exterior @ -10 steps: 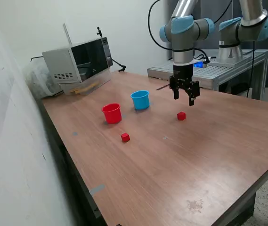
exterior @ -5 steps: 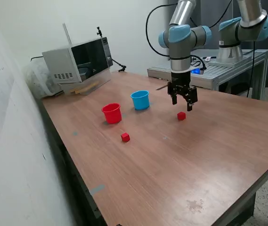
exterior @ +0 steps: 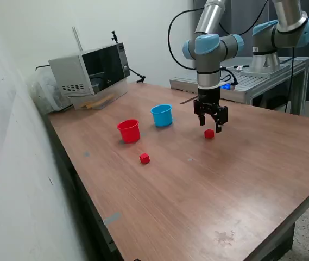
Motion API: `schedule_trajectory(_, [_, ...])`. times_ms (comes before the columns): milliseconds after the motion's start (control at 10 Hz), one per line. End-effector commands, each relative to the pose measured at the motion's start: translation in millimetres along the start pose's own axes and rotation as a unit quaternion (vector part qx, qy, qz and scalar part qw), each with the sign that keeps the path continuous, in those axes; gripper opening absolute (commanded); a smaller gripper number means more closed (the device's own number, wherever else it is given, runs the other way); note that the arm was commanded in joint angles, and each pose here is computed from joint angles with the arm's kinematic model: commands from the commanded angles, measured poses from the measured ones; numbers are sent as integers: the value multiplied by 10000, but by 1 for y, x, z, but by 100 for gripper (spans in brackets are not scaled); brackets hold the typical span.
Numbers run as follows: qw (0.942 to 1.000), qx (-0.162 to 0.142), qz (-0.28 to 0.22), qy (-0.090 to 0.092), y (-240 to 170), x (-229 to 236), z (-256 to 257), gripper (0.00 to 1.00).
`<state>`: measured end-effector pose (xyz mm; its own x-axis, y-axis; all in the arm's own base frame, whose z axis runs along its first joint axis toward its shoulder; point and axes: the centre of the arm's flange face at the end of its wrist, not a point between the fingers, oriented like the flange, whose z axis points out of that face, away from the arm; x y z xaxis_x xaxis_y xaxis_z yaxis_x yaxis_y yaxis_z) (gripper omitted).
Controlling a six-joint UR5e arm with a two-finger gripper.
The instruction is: Place red objects in the red bin, and blue objects in the blue bin.
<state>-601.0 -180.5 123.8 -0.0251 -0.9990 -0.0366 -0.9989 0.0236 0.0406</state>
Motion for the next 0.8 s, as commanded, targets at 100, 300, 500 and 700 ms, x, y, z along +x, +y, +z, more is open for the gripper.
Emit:
schedule_trajectory(100, [10000, 29, -35, 1, 0, 0, 5, 0])
schedule_trajectory(300, [9996, 45, -264, 8, 0, 0, 6, 0])
schedule_trajectory(500, [9988, 30, -486, 10, 1, 0, 2, 0])
schedule_trajectory(700, [9983, -274, -506, 35, 4, -2, -38, 0])
